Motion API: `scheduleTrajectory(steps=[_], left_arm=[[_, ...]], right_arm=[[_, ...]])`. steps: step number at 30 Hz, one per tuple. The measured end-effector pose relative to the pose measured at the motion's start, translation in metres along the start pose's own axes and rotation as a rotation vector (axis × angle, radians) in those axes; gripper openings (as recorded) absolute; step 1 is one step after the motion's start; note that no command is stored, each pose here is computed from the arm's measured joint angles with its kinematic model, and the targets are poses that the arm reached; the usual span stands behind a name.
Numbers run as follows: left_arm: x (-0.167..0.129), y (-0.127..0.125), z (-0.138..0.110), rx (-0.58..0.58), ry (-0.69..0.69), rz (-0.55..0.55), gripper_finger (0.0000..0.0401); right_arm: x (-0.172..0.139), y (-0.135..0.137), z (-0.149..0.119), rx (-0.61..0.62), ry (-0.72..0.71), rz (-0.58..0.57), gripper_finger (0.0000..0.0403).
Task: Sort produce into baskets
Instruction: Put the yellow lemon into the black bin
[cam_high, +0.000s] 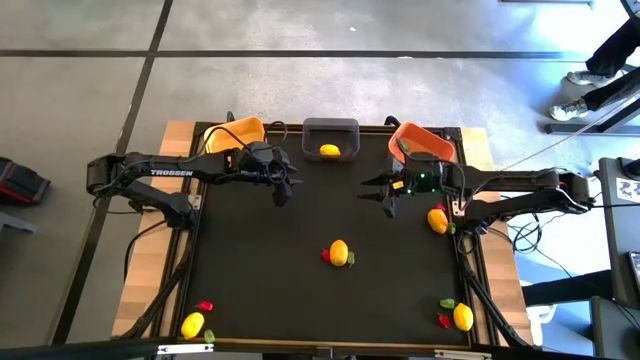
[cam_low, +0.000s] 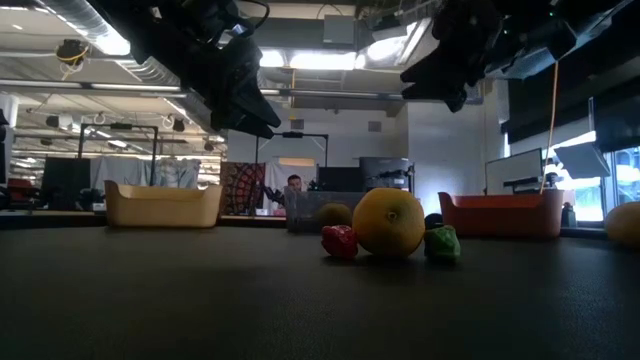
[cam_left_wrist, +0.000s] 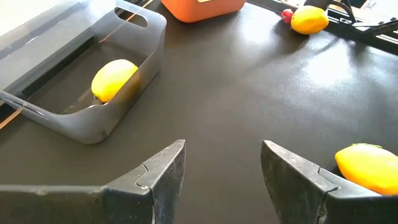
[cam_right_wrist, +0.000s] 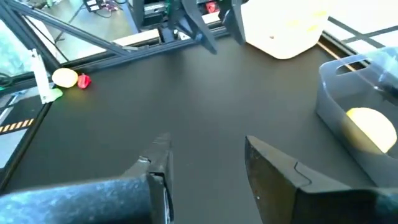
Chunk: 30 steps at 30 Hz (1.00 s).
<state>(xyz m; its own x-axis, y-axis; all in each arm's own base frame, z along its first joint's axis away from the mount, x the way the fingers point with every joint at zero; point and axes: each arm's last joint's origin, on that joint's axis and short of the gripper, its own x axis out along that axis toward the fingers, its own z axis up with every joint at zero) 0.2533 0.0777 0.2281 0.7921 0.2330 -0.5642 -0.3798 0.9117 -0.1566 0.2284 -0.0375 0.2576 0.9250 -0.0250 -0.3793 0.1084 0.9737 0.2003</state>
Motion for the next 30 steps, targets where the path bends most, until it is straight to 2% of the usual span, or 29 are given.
scheduleTrajectory(steps=[5, 8, 15, 20, 23, 26, 30], left_arm=[[0.0, 0.0, 0.0, 0.0, 0.0, 0.0, 0.0203], [0.0, 0.0, 0.0, 0.0, 0.0, 0.0, 0.0203], [0.0, 0.0, 0.0, 0.0, 0.0, 0.0, 0.0203], [0.0, 0.0, 0.0, 0.0, -0.001, 0.0, 0.0203], [0.0, 0.0, 0.0, 0.0, 0.0, 0.0, 0.0203], [0.0, 0.0, 0.0, 0.0, 0.0, 0.0, 0.0203], [0.0, 0.0, 0.0, -0.001, 0.0, 0.0, 0.0203]], right_arm=[[0.005, 0.007, -0.004, 0.009, 0.03, 0.033, 0.0139], [0.012, 0.015, -0.01, -0.002, 0.067, 0.076, 0.0153], [0.036, 0.032, -0.032, -0.03, 0.192, 0.125, 0.0252], [0.053, 0.04, -0.05, -0.072, 0.258, 0.02, 0.0336], [0.061, 0.044, -0.058, -0.082, 0.287, 0.031, 0.0375], [0.067, 0.045, -0.061, -0.072, 0.294, 0.1, 0.0396], [0.072, 0.047, -0.063, -0.065, 0.292, 0.159, 0.0389]])
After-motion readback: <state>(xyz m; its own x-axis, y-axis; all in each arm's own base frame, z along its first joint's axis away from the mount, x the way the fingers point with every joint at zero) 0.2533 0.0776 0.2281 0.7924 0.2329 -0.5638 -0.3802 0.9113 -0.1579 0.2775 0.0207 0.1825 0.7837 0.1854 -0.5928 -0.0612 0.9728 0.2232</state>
